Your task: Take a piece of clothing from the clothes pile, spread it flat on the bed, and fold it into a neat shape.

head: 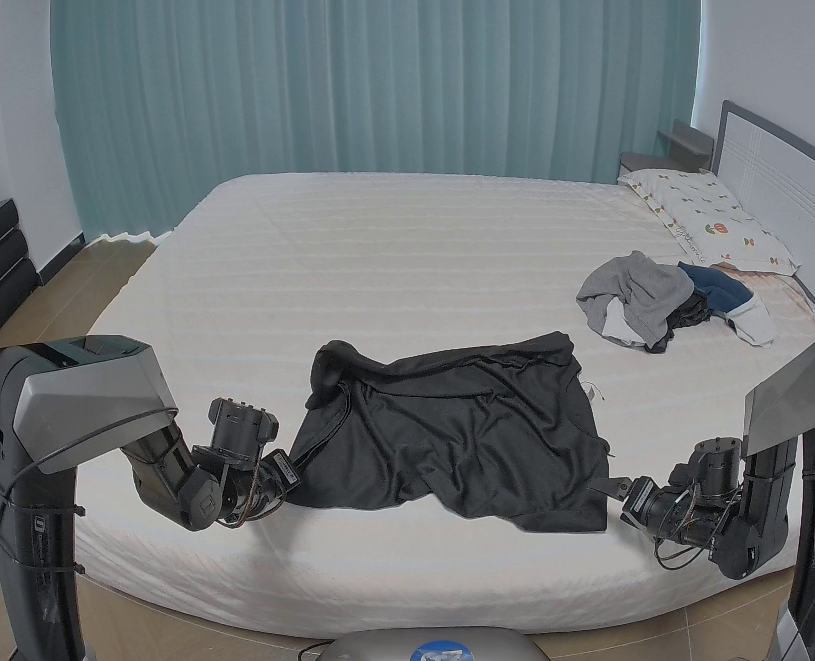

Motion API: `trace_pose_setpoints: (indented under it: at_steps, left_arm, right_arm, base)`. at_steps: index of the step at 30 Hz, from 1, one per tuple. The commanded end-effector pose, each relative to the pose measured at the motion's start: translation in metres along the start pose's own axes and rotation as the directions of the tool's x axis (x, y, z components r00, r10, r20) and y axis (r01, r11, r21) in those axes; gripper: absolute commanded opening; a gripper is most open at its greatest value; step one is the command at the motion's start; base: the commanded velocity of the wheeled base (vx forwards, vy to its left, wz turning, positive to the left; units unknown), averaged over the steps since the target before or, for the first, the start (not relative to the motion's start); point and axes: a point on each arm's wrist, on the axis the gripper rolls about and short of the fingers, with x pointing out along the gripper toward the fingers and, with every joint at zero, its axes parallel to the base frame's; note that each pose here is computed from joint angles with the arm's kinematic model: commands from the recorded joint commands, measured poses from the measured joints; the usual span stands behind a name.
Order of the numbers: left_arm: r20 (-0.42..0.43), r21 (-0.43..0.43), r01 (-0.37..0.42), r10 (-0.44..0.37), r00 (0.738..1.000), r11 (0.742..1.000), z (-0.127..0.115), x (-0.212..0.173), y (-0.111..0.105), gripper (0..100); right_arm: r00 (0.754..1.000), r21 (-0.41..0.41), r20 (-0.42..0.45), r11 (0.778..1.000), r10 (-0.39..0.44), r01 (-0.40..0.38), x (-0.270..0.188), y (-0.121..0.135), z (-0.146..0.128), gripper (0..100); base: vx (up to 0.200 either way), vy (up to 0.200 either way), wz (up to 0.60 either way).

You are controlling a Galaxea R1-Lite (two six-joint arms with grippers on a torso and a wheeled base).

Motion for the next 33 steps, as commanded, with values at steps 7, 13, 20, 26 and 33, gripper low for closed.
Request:
trace_pose_setpoints:
  at_steps: [7,13,20,26,33]
  left_arm:
    - [-0.04,-0.072,0.001,-0.004,0.999,0.997,0.006,-0.027,0.019,0]
    - [-0.047,-0.084,-0.007,0.003,0.999,0.996,0.01,-0.028,0.023,0]
    - [-0.041,-0.088,-0.01,0.006,0.999,0.996,0.013,-0.03,0.025,0]
    - [0.034,-0.134,0.028,-0.024,0.999,0.991,0.034,-0.034,0.024,0]
    - [0.169,-0.252,0.131,-0.089,0.982,0.959,0.058,-0.029,0.028,0]
  right_arm:
    - [0.998,-0.032,0.038,0.999,0.044,-0.042,0.029,0.003,0.006,100]
    - [0.998,-0.123,0.038,0.992,0.044,-0.039,0.046,-0.002,0.007,0]
    - [0.997,-0.149,0.066,0.988,0.046,-0.035,0.059,0.003,0.018,0]
    - [0.964,-0.186,0.218,0.976,0.149,-0.109,0.07,0.031,0.055,0]
    - [0.951,-0.197,0.25,0.971,0.181,-0.133,0.104,0.061,0.095,0]
  base:
    - [0.0,0.0,0.0]
    - [0.0,0.0,0.0]
    - [0.0,0.0,0.0]
    - [0.0,0.0,0.0]
    - [0.0,0.0,0.0]
